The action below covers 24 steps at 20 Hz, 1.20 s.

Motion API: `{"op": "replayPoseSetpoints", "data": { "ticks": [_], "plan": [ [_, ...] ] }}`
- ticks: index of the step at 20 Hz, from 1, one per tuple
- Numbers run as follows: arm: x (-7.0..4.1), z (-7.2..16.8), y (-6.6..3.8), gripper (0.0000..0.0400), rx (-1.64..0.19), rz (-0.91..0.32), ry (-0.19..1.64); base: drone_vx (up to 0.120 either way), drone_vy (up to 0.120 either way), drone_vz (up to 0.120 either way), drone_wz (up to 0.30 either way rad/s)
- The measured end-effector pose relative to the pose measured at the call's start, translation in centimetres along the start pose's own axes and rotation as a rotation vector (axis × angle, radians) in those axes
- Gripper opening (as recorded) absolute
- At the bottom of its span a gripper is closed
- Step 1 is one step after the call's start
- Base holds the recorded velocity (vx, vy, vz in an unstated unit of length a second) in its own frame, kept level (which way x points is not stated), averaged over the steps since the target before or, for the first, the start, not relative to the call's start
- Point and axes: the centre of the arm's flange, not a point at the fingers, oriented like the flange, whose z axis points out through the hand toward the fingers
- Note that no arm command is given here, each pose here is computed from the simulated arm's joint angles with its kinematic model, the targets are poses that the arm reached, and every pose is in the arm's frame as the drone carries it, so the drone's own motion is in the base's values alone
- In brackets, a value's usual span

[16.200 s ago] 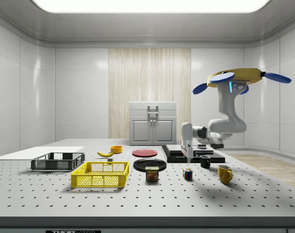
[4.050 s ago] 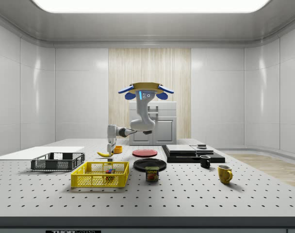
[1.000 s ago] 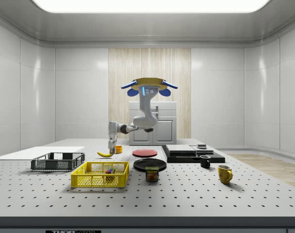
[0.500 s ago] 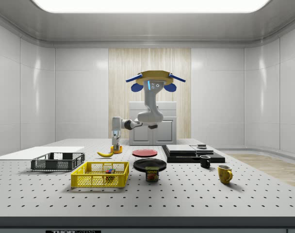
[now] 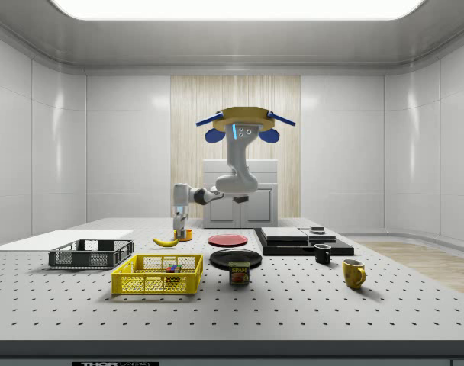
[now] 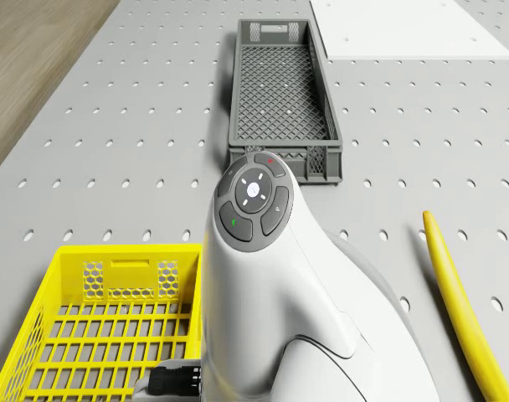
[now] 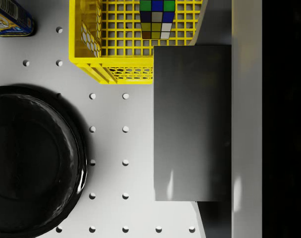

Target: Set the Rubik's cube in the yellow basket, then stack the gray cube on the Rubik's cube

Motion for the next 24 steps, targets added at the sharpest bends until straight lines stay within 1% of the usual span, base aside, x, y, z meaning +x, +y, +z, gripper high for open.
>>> {"op": "replayPoseSetpoints", "data": {
  "ticks": [4, 6, 7, 13, 15, 20, 24],
  "plan": [
    [0.00, 0.00, 0.00, 0.0250, 0.000, 0.000, 0.000, 0.000, 0.120, 0.000, 0.000],
    [0.00, 0.00, 0.00, 0.0250, 0.000, 0.000, 0.000, -0.100, 0.120, 0.000, 0.000],
    [0.00, 0.00, 0.00, 0.0250, 0.000, 0.000, 0.000, 0.000, 0.120, 0.000, 0.000],
    [0.00, 0.00, 0.00, 0.0250, 0.000, 0.000, 0.000, 0.000, 0.120, -0.113, 0.000],
    [0.00, 0.00, 0.00, 0.0250, 0.000, 0.000, 0.000, 0.000, 0.120, -0.020, 0.000],
    [0.00, 0.00, 0.00, 0.0250, 0.000, 0.000, 0.000, 0.000, 0.120, -0.112, 0.000],
    [0.00, 0.00, 0.00, 0.0250, 0.000, 0.000, 0.000, 0.000, 0.120, 0.000, 0.000]
  ]
}}
